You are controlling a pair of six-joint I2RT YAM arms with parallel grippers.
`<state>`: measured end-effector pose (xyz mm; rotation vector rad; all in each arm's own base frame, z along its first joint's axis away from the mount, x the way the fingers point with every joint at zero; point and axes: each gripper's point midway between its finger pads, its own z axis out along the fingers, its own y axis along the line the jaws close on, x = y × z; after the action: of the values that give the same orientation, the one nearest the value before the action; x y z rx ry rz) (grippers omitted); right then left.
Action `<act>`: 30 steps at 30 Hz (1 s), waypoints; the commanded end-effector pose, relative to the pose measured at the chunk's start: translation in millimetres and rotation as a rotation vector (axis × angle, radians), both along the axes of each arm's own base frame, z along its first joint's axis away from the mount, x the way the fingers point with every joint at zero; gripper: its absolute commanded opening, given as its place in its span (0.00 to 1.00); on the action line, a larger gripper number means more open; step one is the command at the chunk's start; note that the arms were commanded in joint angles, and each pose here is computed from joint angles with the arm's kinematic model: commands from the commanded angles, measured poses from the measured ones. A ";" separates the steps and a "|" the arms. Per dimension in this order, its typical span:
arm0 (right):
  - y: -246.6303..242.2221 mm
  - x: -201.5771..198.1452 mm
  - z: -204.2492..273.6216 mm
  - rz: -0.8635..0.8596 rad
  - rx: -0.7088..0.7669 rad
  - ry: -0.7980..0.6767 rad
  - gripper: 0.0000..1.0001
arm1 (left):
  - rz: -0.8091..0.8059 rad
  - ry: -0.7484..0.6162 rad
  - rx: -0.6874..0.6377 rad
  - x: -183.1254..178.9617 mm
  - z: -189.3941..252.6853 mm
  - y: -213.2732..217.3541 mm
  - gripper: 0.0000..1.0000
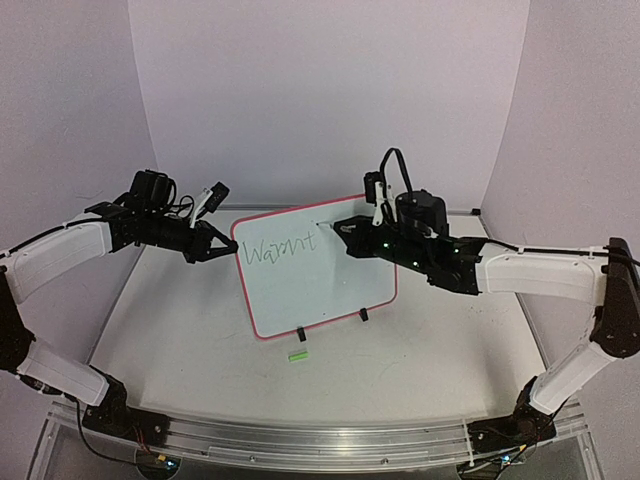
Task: Write a sentence on the whiteboard
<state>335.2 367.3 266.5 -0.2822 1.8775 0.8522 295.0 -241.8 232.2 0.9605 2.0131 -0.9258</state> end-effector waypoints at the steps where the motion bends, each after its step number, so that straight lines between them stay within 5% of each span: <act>1: 2.1 10.9 7.4 -0.019 0.018 -0.021 0.00 | -0.019 0.018 0.053 -5.5 -12.1 -3.2 0.00; 19: -9.2 0.4 -41.9 -0.029 -0.008 0.094 0.00 | -0.023 0.024 0.053 -5.7 -13.6 -4.3 0.00; 30: -7.3 2.3 -16.2 -0.030 0.050 0.053 0.00 | -0.027 0.028 0.054 -5.7 -15.3 -5.8 0.00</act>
<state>328.9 364.7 227.3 -0.2583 1.9669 0.8751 296.6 -241.4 232.3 0.9544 2.0137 -0.9180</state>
